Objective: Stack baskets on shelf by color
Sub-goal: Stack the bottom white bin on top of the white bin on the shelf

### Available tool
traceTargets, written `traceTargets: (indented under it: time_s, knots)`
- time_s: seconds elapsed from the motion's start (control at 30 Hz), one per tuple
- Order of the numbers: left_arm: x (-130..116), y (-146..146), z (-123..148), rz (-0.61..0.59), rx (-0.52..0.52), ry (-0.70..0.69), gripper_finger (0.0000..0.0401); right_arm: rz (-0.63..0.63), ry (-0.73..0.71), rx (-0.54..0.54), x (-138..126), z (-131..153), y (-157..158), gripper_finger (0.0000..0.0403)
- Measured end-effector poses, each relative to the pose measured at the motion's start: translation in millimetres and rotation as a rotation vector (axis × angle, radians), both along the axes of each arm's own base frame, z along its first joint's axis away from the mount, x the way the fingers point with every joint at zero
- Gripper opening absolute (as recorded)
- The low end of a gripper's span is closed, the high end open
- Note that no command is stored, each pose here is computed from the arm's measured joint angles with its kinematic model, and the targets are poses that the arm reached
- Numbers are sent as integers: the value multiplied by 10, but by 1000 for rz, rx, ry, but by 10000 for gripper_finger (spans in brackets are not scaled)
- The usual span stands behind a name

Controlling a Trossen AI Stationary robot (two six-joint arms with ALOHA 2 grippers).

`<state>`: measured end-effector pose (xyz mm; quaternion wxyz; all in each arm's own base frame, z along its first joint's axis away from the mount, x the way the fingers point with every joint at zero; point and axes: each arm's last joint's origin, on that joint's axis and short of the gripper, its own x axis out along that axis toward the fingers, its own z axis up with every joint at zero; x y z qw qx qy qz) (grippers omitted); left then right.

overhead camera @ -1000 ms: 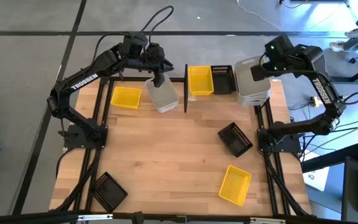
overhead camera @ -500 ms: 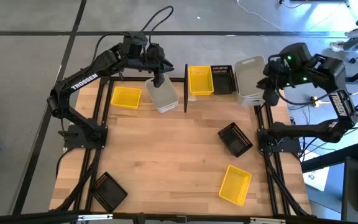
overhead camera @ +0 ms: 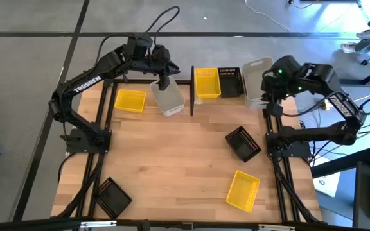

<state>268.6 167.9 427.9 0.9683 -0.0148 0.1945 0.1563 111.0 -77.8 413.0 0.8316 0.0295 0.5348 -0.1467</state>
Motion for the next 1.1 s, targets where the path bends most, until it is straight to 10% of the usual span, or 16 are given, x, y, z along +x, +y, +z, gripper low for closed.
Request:
traceTargets:
  time_s: [1.1]
  knots:
    - [0, 0, 0, 0, 0, 0, 63, 8, 82, -54, 82, -50, -78, 67]
